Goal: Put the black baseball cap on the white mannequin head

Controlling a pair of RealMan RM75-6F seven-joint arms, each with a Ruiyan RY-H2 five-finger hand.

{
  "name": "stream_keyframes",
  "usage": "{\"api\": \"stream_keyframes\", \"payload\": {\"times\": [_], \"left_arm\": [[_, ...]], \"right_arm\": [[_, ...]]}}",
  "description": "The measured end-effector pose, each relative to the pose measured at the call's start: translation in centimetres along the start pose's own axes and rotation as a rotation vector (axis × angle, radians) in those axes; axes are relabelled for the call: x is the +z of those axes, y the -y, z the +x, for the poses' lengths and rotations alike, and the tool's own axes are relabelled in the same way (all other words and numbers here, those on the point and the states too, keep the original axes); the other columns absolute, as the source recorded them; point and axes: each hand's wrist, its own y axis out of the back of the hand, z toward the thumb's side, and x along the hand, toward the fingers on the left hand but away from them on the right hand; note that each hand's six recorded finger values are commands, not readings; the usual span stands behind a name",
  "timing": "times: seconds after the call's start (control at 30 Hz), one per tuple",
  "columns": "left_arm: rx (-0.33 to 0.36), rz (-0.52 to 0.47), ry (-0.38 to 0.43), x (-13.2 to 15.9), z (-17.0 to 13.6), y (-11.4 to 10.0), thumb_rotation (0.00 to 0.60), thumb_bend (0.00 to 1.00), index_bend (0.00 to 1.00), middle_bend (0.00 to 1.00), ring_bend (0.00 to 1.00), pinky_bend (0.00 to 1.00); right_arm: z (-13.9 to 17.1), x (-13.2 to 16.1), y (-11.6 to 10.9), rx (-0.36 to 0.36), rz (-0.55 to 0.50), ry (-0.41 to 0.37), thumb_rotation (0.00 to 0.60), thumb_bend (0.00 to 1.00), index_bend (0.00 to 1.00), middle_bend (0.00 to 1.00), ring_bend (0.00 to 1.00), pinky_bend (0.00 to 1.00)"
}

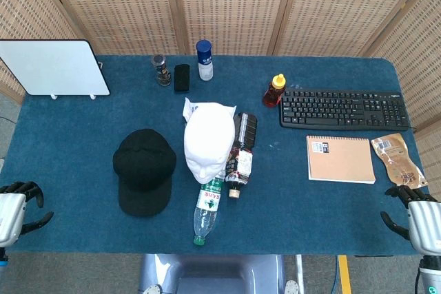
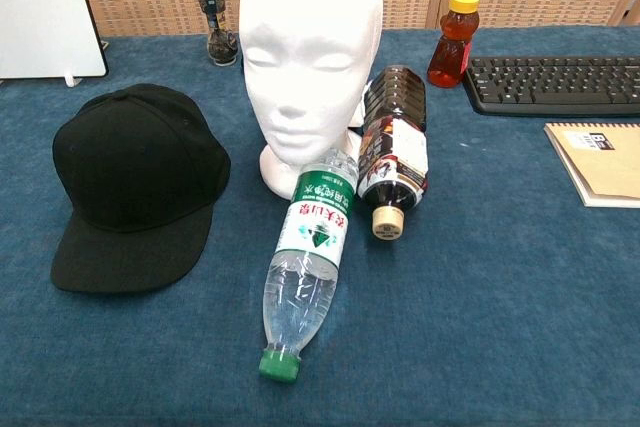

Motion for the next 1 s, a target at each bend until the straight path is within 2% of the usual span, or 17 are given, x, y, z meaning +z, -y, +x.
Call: {"api": "stream_keyframes", "payload": {"times": [0.2, 0.43, 1.0], "left_arm": [[-0.017, 0.001, 0.007, 0.4, 0.2, 0.4, 0.6, 0.13, 0.63, 0.48, 0.38, 0.44], [0.008, -0.007, 0.02, 0.8, 0.2, -0.2, 0.6, 0.13, 0.63, 0.48, 0.38, 0.44], [0.003, -0.018, 0.036, 1.5, 0.0, 0.1, 0.6, 0.13, 0.63, 0.48, 0.38, 0.46]], "right_arm": [[0.2, -0.3, -0.2, -0.001, 0.005, 0.009, 0.6, 0.23, 0.41, 0.46, 0.5, 0.58], [0.7, -0.5, -0.6, -0.015, 0.001, 0.017, 0.6, 0.23, 0.41, 0.46, 0.5, 0.58], [0.8, -0.4, -1.1, -0.028, 0.002, 0.011, 0.6, 0.23, 0.41, 0.46, 0.5, 0.58]]}}
